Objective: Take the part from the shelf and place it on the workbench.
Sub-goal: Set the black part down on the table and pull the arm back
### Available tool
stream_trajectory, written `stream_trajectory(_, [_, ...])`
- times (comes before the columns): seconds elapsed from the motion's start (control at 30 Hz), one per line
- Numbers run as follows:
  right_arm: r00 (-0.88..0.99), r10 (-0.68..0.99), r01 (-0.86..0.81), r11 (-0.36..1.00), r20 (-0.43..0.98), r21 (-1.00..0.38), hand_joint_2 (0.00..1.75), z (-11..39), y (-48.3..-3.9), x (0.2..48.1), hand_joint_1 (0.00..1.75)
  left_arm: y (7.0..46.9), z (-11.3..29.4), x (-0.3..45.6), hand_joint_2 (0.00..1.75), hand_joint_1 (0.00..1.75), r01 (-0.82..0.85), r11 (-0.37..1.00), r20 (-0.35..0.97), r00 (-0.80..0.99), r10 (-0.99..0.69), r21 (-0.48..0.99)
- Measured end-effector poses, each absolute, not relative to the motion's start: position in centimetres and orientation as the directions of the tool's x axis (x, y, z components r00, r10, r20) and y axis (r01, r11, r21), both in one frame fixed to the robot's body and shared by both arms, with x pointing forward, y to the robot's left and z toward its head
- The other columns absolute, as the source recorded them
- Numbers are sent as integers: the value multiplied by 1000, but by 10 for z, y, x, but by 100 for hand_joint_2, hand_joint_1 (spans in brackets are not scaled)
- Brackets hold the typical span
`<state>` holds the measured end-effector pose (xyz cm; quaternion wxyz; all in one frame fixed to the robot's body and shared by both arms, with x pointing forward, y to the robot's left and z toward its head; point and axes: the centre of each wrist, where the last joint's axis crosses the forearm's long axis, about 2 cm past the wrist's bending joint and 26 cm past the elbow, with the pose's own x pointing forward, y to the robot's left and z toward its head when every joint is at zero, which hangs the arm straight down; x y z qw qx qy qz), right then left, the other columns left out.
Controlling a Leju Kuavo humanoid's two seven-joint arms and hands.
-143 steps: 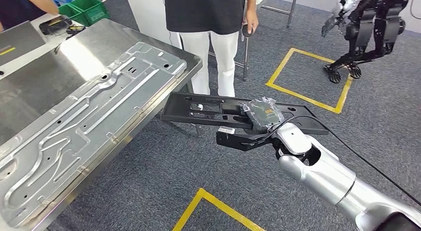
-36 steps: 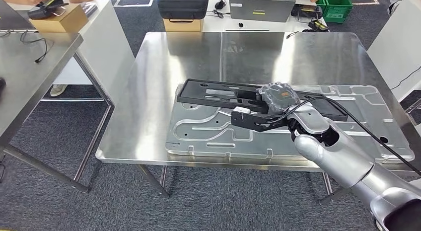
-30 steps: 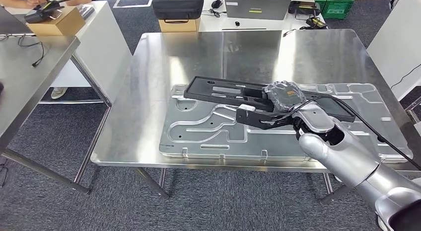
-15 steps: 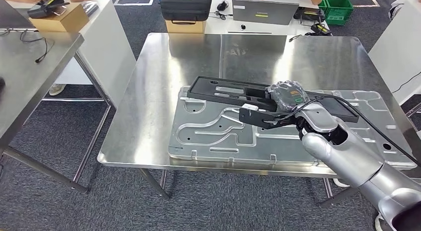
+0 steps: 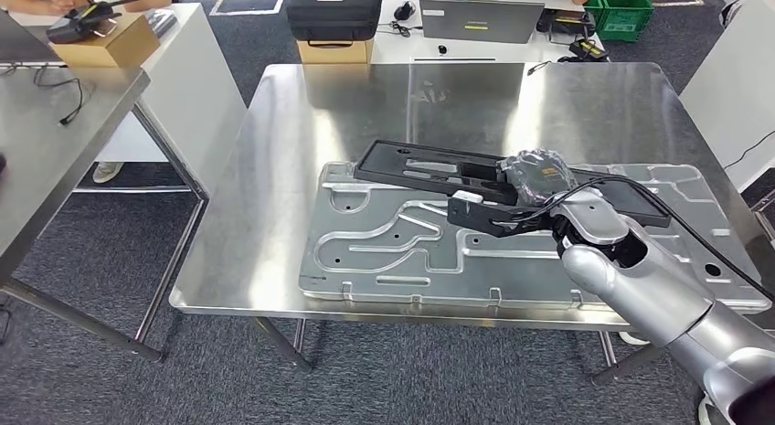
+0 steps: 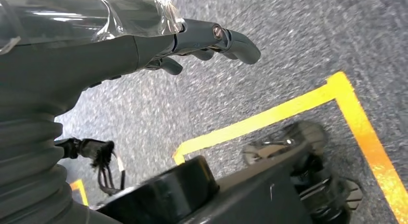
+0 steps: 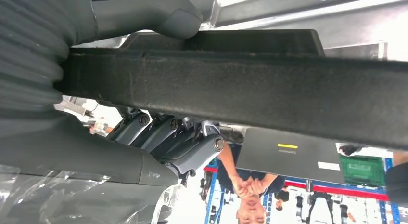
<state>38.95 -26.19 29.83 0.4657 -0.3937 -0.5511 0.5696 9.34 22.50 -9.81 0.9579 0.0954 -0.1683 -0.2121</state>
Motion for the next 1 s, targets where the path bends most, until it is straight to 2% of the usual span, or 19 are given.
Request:
stream_trajectory(0.3, [-253, 965, -98, 43, 67, -994, 175, 298, -263, 388, 175, 225, -98, 96, 175, 0, 379, 888, 301, 842, -448, 261])
stream_trajectory(0.43, [-248, 967, -101, 44, 68, -994, 0, 297, -265, 388, 0, 225, -98, 95, 175, 0, 377, 887, 298, 843, -448, 266])
stream_trajectory(0.6, [-242, 968, -105, 40, 64, -994, 0, 296, -267, 387, 0, 224, -98, 94, 175, 0, 378, 887, 299, 842, -448, 265])
stream_trajectory(0.73, [-238, 969, -105, 40, 64, -994, 0, 296, -269, 387, 0, 223, -98, 93, 0, 0, 373, 891, 300, 846, -441, 259])
stream_trajectory(1.0, [-238, 969, -101, 41, 64, -994, 0, 298, -268, 386, 0, 223, -98, 93, 0, 0, 371, 896, 292, 853, -432, 242])
